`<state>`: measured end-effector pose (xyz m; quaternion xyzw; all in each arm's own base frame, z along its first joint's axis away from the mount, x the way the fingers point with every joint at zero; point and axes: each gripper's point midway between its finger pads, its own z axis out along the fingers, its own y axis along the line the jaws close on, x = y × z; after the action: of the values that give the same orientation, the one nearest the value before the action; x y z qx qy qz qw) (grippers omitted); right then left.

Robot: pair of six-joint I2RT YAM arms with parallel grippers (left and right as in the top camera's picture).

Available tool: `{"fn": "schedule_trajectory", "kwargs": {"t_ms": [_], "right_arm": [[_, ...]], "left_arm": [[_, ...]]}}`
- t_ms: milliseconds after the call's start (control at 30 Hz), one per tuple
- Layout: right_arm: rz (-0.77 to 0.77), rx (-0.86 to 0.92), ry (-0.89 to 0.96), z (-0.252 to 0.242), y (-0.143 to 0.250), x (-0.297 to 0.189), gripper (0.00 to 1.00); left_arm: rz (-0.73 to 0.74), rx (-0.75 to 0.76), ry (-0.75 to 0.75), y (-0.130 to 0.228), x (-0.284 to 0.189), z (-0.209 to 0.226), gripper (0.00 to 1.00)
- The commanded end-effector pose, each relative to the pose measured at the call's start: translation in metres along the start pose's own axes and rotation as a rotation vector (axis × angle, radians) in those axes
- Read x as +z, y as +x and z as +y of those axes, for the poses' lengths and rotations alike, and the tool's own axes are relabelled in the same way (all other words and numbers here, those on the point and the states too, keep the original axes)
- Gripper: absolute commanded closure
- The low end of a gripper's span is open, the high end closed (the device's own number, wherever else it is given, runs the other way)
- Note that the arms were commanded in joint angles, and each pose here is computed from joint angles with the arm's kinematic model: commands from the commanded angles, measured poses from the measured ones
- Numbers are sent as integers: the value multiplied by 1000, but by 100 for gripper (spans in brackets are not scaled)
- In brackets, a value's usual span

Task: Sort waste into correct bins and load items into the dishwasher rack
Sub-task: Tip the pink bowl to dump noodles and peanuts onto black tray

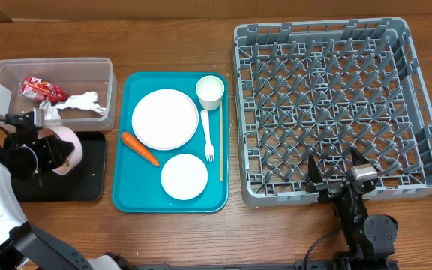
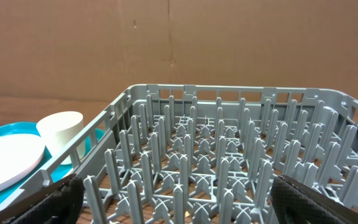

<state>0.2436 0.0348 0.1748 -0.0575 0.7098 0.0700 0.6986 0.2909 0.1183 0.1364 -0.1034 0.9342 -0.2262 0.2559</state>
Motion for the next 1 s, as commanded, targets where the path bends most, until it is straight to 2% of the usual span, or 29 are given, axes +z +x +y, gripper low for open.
{"fn": "schedule_trajectory", "kwargs": {"t_ms": [0,133,267,500,700,967], "right_arm": [[0,4,-2,0,3,0,0],[0,4,-2,0,3,0,0],[0,4,-2,0,3,0,0],[0,4,-2,0,3,0,0],[0,4,-2,0,3,0,0],[0,4,-2,0,3,0,0]], "left_arm": [[-34,4,34,2,2,1,96],[-73,-76,38,-1,-4,9,96],[-186,13,178,-13,-15,-8,96],[-287,137,323,-9,-12,-28,96],[-286,142,337,6,0,-26,96],[-446,170,428,13,-9,-27,96]]}}
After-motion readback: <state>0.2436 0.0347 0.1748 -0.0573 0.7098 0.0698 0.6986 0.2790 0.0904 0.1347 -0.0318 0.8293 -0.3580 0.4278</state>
